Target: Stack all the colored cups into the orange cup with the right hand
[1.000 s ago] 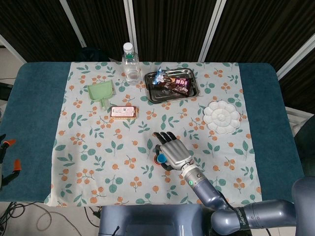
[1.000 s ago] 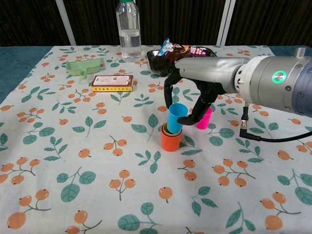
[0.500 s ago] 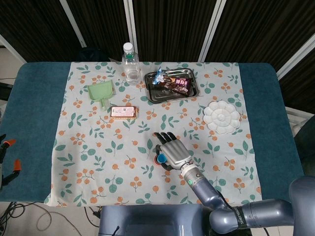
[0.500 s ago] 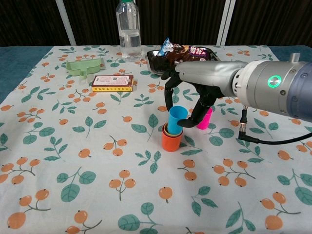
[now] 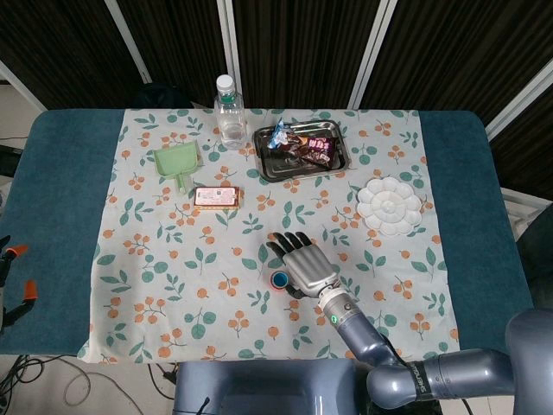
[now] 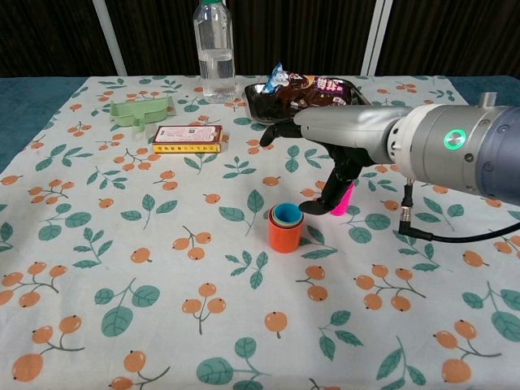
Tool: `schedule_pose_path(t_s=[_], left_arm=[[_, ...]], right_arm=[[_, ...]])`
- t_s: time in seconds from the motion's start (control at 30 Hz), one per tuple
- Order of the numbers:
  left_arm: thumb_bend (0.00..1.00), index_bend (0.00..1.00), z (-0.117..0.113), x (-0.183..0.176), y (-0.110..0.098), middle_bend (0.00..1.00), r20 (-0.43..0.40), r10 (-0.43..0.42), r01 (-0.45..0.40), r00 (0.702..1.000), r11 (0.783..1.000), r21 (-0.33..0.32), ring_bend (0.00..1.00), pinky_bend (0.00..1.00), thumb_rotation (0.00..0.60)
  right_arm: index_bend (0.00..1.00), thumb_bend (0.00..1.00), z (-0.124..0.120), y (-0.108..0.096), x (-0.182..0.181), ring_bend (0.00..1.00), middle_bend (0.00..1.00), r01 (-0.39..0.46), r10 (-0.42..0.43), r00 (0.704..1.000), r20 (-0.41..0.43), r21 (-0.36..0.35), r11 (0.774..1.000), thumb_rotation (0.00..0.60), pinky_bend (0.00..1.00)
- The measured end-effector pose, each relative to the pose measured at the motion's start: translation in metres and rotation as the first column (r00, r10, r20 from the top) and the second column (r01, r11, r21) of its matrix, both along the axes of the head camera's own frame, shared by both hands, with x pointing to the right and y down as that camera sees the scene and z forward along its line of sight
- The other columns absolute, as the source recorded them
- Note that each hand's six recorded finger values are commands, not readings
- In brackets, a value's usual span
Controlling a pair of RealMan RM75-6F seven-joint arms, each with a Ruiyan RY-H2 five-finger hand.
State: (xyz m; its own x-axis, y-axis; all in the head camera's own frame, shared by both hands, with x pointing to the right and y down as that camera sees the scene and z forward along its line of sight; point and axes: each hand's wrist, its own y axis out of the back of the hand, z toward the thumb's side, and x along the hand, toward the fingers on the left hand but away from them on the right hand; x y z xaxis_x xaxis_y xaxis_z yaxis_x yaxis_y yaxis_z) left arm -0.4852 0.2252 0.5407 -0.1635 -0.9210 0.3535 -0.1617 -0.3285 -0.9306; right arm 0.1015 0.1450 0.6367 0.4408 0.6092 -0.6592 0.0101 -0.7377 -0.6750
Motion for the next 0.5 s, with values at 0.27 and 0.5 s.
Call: schedule_pose_path(t_s=[0.27,0.5], left_arm=[[0.46,0.23,0.001,0.0,0.0,0.06,0.0,0.0,0.0,1.0,1.0,-0.004,0.0,0.05,0.6],[0.46,0.23,0.0,0.001,0.001,0.06,0.004,0.002,-0.002,1.0,1.0,-0.003,0.0,0.05,0.6]], right_arm=[[0.14,0.4,0.01,-0.02,0.029,0.0,0.0,-0.069,0.071,0.995,-0.068,0.029,0.997,0.6,0.09],[0.2,0.4,0.027,-0.023,0.05,0.0,0.0,-0.098,0.098,0.987,-0.124,0.008,0.995,0.6,0.09]])
